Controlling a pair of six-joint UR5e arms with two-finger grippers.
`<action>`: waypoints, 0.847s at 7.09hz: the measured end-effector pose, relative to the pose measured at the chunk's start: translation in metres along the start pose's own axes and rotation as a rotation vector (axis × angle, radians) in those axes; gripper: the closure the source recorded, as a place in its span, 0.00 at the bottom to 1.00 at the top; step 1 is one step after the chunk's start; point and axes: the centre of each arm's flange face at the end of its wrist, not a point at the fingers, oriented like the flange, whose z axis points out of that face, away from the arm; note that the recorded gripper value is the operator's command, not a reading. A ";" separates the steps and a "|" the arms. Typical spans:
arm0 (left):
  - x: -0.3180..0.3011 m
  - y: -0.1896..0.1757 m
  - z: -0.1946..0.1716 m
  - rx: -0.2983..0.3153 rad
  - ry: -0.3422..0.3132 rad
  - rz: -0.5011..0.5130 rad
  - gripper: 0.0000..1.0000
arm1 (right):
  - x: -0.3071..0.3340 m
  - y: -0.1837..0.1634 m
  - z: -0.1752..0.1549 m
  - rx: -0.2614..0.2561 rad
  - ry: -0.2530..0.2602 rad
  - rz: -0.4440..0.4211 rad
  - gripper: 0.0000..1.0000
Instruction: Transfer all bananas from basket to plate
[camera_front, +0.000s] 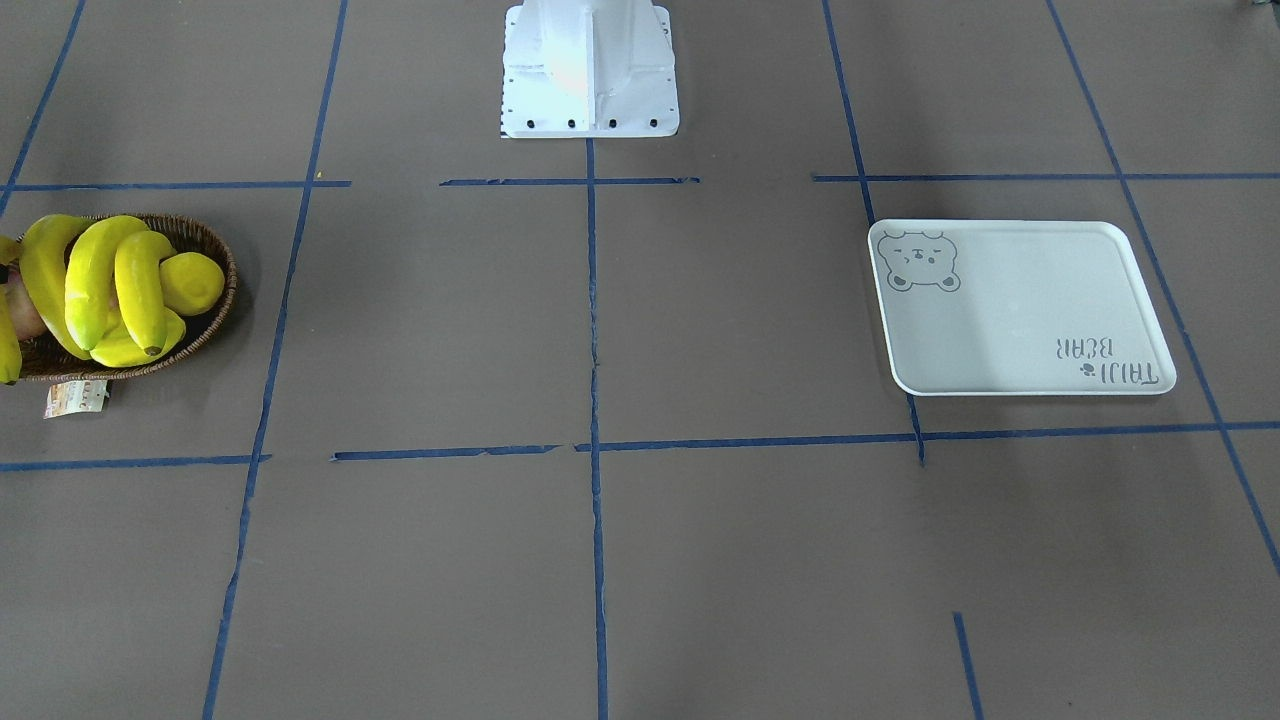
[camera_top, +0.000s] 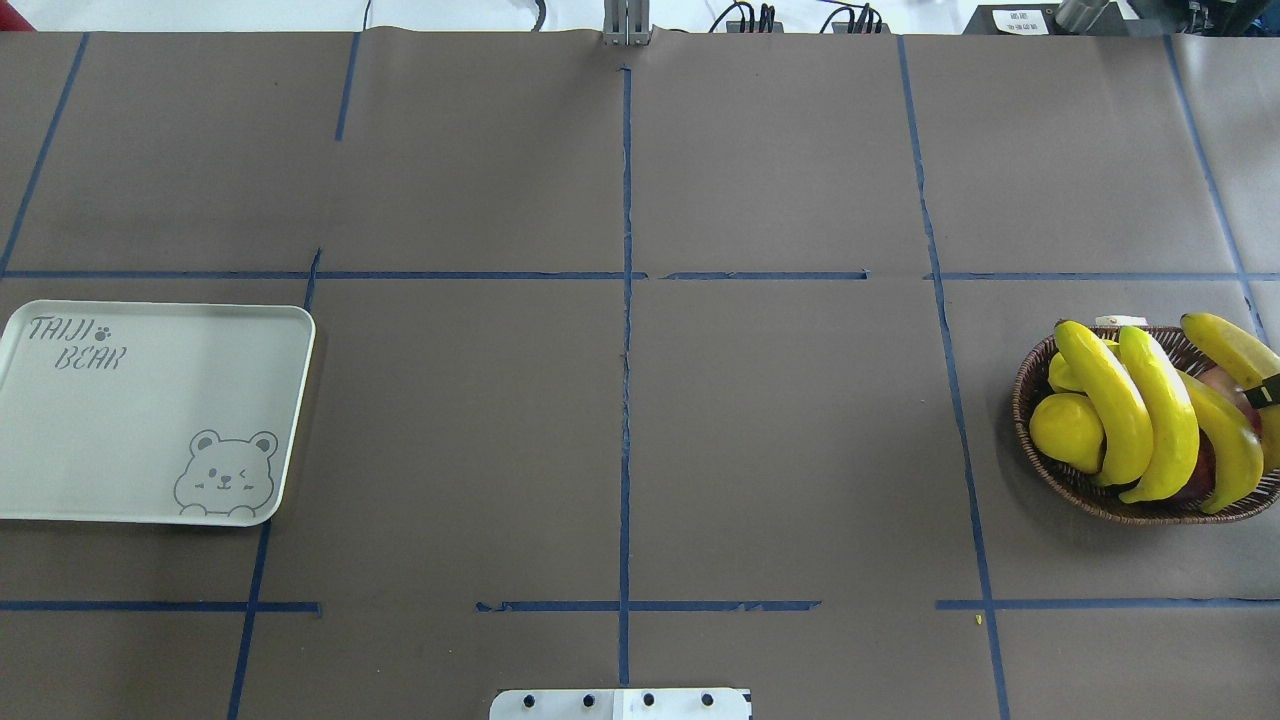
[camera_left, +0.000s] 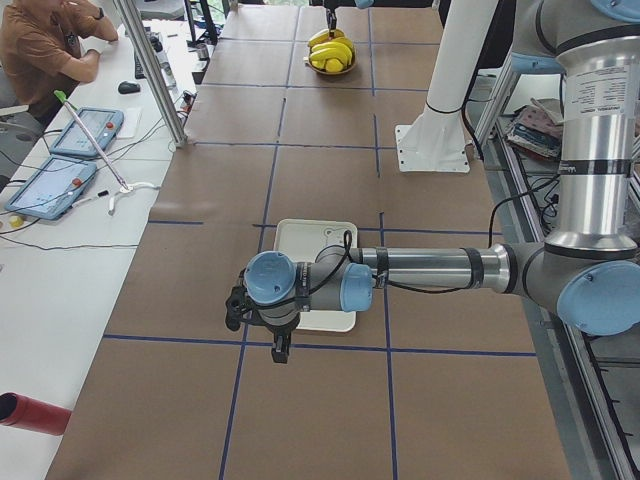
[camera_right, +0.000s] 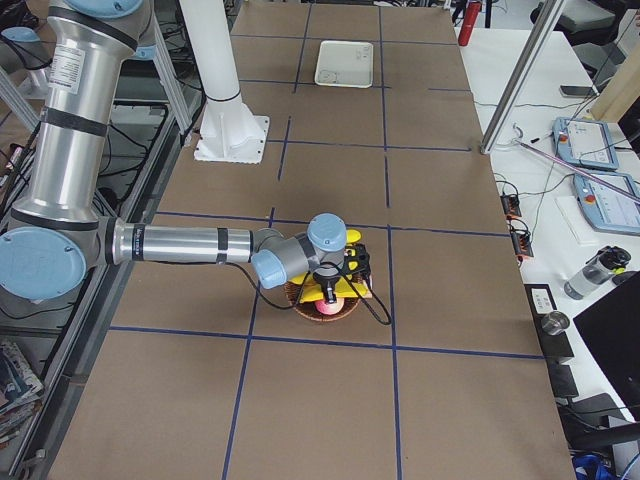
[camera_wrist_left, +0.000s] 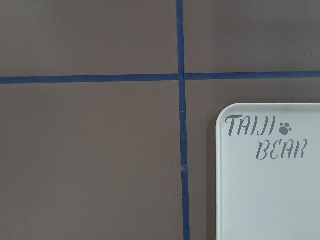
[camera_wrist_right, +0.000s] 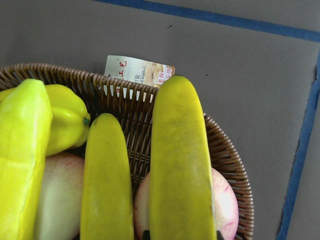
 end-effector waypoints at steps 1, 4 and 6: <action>0.001 0.000 0.000 0.001 0.002 0.000 0.00 | 0.004 0.000 -0.004 0.010 0.002 0.008 0.98; 0.002 0.000 -0.001 0.002 0.010 -0.004 0.00 | 0.017 0.004 -0.024 0.044 -0.017 0.028 1.00; 0.002 0.000 -0.001 0.003 0.011 -0.004 0.00 | 0.014 0.011 -0.044 0.052 -0.068 0.037 1.00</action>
